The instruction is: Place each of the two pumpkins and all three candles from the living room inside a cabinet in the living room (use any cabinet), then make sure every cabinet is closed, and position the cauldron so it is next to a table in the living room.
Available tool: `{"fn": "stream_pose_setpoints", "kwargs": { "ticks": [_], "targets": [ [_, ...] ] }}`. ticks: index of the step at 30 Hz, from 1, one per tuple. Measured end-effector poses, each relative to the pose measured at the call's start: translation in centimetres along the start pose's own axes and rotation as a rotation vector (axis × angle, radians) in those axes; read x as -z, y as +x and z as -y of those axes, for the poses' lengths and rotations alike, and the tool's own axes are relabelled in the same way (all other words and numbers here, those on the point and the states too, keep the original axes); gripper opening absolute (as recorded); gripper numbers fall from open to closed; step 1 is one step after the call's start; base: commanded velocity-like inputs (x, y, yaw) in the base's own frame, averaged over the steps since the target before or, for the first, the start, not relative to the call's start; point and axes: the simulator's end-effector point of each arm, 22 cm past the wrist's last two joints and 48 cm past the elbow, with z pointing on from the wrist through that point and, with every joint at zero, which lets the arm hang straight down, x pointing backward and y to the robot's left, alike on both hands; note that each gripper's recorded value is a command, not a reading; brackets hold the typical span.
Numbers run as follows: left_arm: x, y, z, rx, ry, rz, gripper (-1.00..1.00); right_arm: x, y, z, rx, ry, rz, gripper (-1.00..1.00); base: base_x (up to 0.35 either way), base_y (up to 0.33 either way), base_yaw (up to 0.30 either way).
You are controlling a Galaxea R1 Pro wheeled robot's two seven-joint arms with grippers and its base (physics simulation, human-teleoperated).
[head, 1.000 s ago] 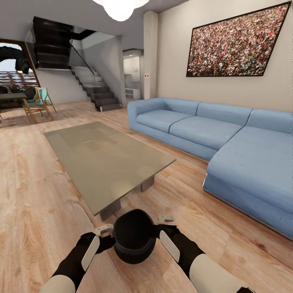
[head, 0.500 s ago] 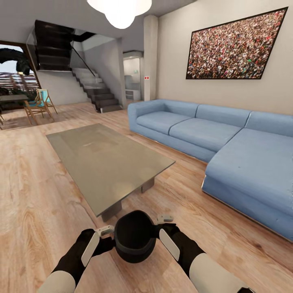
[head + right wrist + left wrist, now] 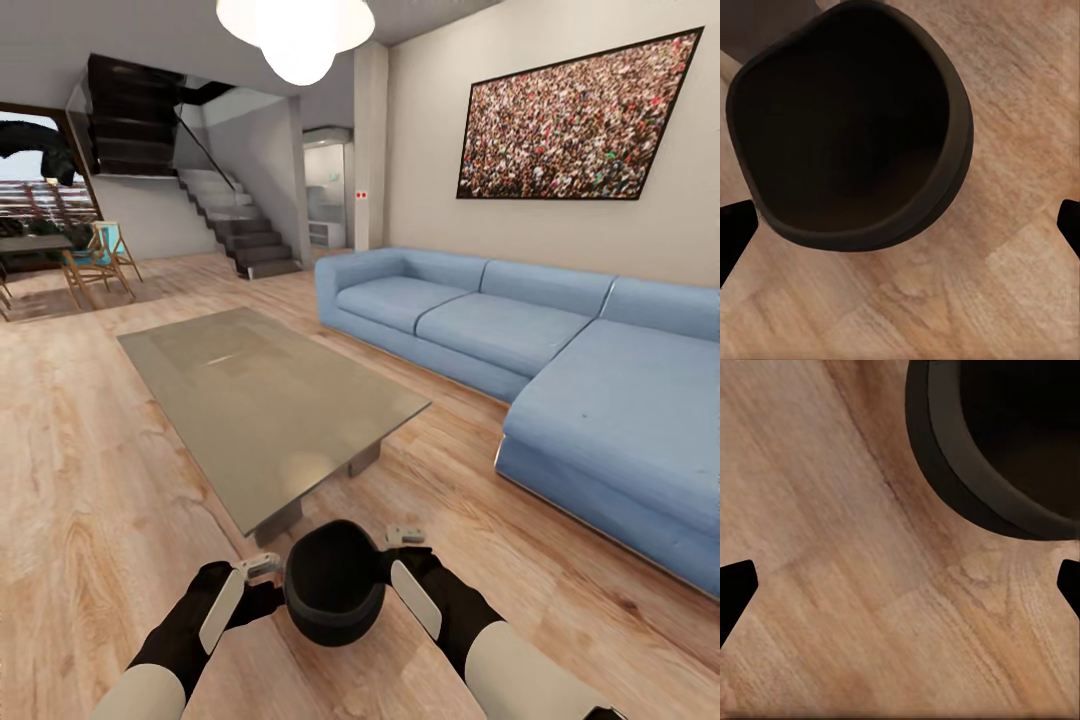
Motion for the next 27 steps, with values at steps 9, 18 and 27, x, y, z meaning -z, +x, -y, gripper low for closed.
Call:
{"fn": "stream_pose_setpoints", "kwargs": {
  "ticks": [9, 18, 27],
  "targets": [
    [1.7, -1.0, 0.4, 0.000, -0.001, 0.000, 1.00, 1.5, -1.7, -0.5, 0.000, -0.003, 0.007, 1.00, -0.091, 0.052, 0.000],
    [3.4, -1.8, 0.8, 0.000, -0.001, -0.002, 1.00, 2.9, -3.3, -1.0, 0.002, -0.005, 0.012, 1.00, -0.073, 0.047, 0.015],
    [5.2, -2.7, 1.4, -0.001, 0.001, -0.003, 1.00, 4.4, -4.9, -1.6, 0.005, -0.012, 0.017, 1.00, -0.015, 0.009, 0.001]
  ]
}}
